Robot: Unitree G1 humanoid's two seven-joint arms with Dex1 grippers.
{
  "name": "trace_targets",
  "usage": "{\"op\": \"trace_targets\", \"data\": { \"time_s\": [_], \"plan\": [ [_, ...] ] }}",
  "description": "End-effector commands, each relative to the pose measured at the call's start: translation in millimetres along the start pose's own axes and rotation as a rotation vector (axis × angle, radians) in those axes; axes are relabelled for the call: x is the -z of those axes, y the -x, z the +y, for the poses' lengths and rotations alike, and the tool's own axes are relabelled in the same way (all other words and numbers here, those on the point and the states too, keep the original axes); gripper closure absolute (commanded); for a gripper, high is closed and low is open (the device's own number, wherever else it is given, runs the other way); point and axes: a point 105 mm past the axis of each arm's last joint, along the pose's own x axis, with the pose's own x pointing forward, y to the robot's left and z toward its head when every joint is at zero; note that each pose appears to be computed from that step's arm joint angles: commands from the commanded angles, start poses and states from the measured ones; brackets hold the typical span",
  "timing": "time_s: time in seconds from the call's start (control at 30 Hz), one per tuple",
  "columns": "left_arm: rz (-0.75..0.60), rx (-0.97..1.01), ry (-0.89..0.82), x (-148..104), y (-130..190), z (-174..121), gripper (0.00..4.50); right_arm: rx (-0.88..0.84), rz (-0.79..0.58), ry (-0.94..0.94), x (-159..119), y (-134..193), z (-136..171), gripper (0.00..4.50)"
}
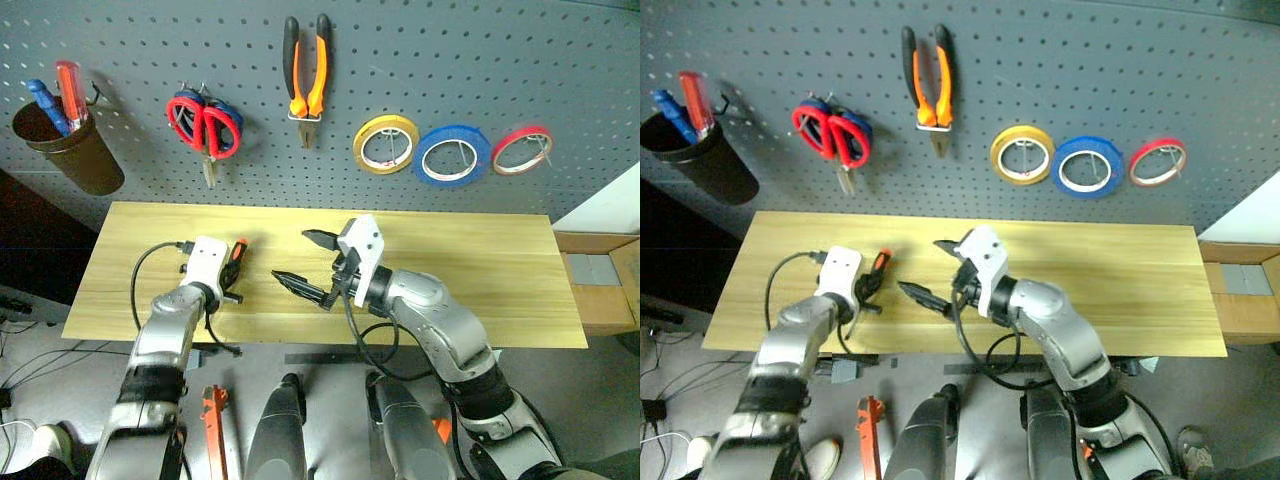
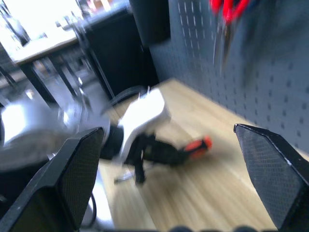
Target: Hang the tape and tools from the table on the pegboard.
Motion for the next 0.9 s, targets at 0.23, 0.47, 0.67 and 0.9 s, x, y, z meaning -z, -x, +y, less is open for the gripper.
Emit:
{"op": "trace_targets", "data": {
  "time_s": [0.23, 0.47, 0.67, 0.9],
  "plan": [
    [-0.48, -0.358, -0.307, -114, 104, 4, 3.99, -0.01, -0.252, -0.04, -57, -9, 7, 0.0],
    [-0.818, -0.722, -0.368, -226, 132, 90, 3.99, 0.005, -0.38, -0.035, -94, -33, -1, 0.0],
    [-0.991, -0.78, -0.324, -303, 128, 129, 3.99, 0.044, -0.464, -0.013, -125, -49, -14, 0.0],
    [-0.97, -0.643, -0.272, -323, 81, 135, 3.99, 0.091, -0.453, 0.034, -128, -54, -28, 0.0]
  ]
}}
